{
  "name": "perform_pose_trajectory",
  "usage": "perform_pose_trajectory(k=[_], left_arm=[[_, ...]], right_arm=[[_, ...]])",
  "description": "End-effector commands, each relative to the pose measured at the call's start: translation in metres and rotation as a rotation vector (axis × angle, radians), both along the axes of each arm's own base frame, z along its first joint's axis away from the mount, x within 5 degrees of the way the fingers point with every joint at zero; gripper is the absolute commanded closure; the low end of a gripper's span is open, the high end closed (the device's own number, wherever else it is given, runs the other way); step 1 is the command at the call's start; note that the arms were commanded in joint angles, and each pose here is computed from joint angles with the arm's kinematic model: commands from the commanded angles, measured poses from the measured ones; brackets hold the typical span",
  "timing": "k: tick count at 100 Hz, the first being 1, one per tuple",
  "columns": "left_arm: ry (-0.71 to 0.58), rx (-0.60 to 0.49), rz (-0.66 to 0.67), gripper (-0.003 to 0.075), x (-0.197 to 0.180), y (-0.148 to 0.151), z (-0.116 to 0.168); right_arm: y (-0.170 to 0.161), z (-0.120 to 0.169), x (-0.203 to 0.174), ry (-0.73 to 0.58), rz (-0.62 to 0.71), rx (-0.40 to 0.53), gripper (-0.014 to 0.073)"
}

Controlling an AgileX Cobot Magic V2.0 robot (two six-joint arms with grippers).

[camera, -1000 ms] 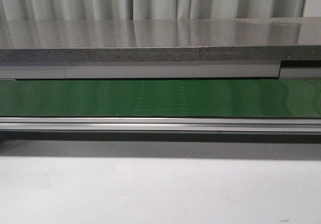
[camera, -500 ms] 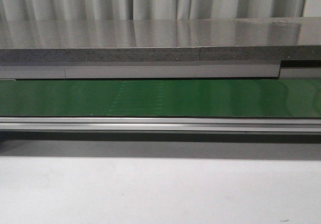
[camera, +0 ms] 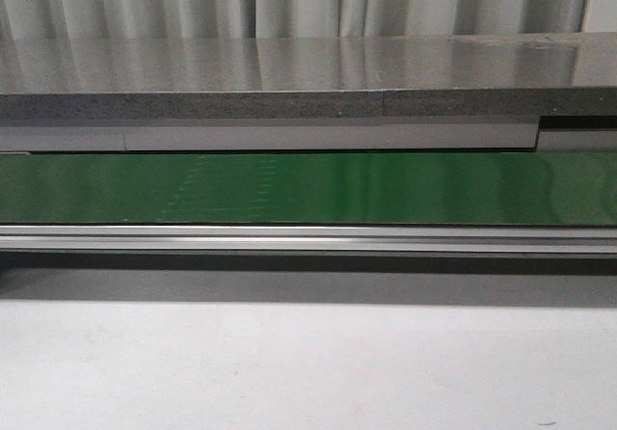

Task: Move button from right to left
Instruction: 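Lower the right gripper and grasp the push button's black body, then lift the push button and set it on the conveyor belt, release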

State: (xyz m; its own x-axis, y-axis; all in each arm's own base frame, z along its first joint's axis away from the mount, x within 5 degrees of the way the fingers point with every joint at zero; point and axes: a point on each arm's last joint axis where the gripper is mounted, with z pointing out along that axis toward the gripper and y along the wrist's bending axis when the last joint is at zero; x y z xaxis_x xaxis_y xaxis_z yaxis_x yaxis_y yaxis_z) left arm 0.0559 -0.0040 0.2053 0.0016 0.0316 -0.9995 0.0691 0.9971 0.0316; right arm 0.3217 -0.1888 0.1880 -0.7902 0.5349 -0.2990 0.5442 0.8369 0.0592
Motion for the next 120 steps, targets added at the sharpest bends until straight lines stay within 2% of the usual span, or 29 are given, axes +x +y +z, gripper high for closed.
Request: perform_pose_trajectory(k=[1, 16, 35, 42, 59, 85, 97, 110, 120], left_arm=[[-0.061, -0.017, -0.002, 0.0741, -0.001, 0.000, -0.007], [-0.061, -0.017, -0.002, 0.0741, -0.001, 0.000, -0.007], [-0.061, -0.017, -0.002, 0.0741, -0.001, 0.000, -0.007], [-0.061, -0.017, -0.002, 0.0741, -0.001, 0.000, -0.007], [-0.061, -0.017, -0.002, 0.0741, -0.001, 0.000, -0.007], [-0.061, -0.017, -0.002, 0.0741, -0.001, 0.000, -0.007], [-0.061, -0.017, -0.002, 0.0741, -0.001, 0.000, -0.007], [-0.061, -0.017, -0.002, 0.0741, -0.001, 0.000, -0.007], [-0.061, -0.017, -0.002, 0.0741, -0.001, 0.000, -0.007]], right_arm=[[-0.002, 0.016, 0.011, -0.066, 0.014, -0.035, 0.0025], [-0.003, 0.008, 0.019, -0.054, 0.021, -0.028, 0.0053], [-0.003, 0.007, 0.023, -0.081, 0.013, -0.031, 0.0295], [-0.003, 0.007, 0.023, -0.082, 0.012, -0.029, 0.0346], [0.000, 0.017, 0.021, -0.095, 0.010, -0.028, 0.0351], [0.015, 0.080, -0.001, -0.179, 0.012, -0.063, 0.0351], [0.029, 0.100, -0.012, -0.195, 0.025, -0.057, 0.0351], [0.054, 0.107, -0.019, -0.191, 0.068, -0.023, 0.0351], [0.078, 0.100, -0.021, -0.188, 0.114, 0.015, 0.0351]])
